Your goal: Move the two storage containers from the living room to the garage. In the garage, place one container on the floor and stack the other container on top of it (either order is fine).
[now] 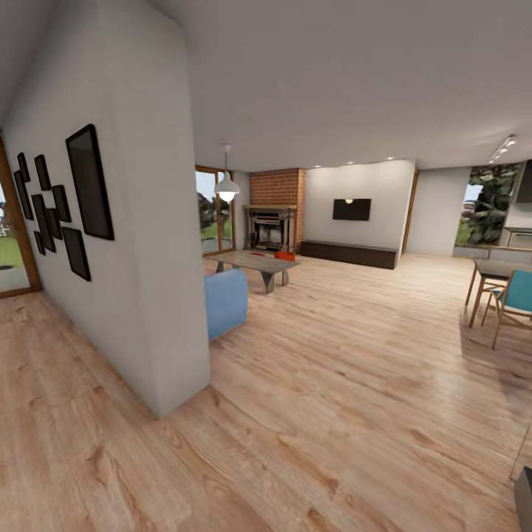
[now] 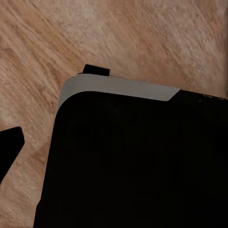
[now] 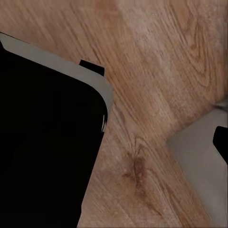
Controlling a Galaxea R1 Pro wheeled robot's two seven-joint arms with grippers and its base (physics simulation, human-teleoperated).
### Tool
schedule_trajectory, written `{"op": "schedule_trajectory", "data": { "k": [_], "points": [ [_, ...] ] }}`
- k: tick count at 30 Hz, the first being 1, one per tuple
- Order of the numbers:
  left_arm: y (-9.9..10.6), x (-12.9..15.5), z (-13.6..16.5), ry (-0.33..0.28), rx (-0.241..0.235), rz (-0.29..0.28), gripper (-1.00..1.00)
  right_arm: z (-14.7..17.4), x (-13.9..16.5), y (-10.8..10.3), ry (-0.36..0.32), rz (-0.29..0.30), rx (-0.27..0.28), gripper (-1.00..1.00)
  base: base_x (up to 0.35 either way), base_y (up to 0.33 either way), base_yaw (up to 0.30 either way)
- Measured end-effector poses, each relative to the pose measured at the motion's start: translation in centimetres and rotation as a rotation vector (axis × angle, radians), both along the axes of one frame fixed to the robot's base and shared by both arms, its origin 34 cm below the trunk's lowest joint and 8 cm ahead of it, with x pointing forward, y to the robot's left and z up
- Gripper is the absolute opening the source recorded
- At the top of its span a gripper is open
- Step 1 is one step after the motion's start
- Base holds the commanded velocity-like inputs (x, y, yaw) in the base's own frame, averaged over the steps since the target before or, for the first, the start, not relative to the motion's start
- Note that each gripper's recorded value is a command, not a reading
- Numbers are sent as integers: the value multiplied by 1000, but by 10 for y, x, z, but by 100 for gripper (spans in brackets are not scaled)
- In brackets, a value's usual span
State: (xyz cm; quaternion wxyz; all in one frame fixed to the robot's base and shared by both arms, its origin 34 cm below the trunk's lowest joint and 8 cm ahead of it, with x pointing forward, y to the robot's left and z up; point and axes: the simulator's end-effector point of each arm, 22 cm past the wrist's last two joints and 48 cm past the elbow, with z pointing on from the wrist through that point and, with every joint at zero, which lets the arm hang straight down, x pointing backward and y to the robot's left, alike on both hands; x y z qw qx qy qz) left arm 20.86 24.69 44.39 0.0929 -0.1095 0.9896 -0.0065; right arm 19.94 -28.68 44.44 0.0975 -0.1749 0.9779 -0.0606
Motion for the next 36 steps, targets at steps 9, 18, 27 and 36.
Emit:
{"op": "schedule_trajectory", "data": {
  "k": [9,18,27,36],
  "points": [
    [0,0,0,0,0,-1,100,0,0,-1,-1,0,1,100,325,0,-178],
    [0,0,0,0,0,-1,100,0,0,-1,0,0,1,100,325,0,-277],
    [0,0,0,0,0,-1,100,0,0,-1,2,0,1,100,325,0,-249],
    [0,0,0,-1,0,-1,100,0,-1,-4,7,1,-5,100,325,0,-15]
  ]
}}
